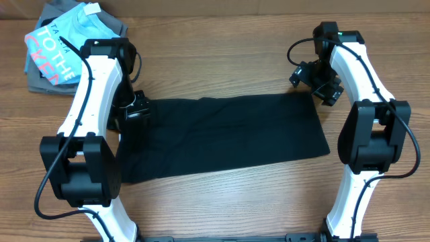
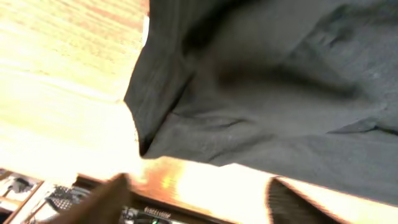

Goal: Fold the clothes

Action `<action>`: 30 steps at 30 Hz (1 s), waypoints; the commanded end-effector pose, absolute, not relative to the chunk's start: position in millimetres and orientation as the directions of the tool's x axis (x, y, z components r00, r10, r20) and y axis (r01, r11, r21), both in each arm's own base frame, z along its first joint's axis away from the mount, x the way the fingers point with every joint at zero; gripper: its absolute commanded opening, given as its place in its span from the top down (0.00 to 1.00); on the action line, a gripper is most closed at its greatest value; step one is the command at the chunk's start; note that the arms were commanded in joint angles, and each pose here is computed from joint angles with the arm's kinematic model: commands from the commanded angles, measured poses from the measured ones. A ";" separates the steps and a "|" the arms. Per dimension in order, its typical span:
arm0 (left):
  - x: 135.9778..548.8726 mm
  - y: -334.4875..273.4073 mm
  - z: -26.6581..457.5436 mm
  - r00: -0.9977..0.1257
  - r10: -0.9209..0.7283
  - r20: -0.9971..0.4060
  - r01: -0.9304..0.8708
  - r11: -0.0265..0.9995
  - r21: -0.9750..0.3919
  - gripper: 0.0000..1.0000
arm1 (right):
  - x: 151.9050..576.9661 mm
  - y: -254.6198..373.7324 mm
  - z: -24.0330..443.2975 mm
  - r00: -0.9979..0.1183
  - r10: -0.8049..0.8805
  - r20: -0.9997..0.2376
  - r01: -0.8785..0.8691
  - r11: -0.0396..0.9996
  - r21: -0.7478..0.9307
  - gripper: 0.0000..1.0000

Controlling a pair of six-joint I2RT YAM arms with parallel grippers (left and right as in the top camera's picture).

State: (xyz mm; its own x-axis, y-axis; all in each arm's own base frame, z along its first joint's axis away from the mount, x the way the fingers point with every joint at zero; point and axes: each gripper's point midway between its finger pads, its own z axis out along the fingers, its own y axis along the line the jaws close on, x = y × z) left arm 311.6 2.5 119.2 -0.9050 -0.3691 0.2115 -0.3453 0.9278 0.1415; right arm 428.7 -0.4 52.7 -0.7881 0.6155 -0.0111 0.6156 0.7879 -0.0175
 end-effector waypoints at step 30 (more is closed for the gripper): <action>328.0 -57.3 46.3 -0.966 -0.227 0.123 -0.225 0.974 0.030 0.96 | 434.0 43.5 53.7 -0.934 0.357 0.016 0.355 0.921 0.159 0.96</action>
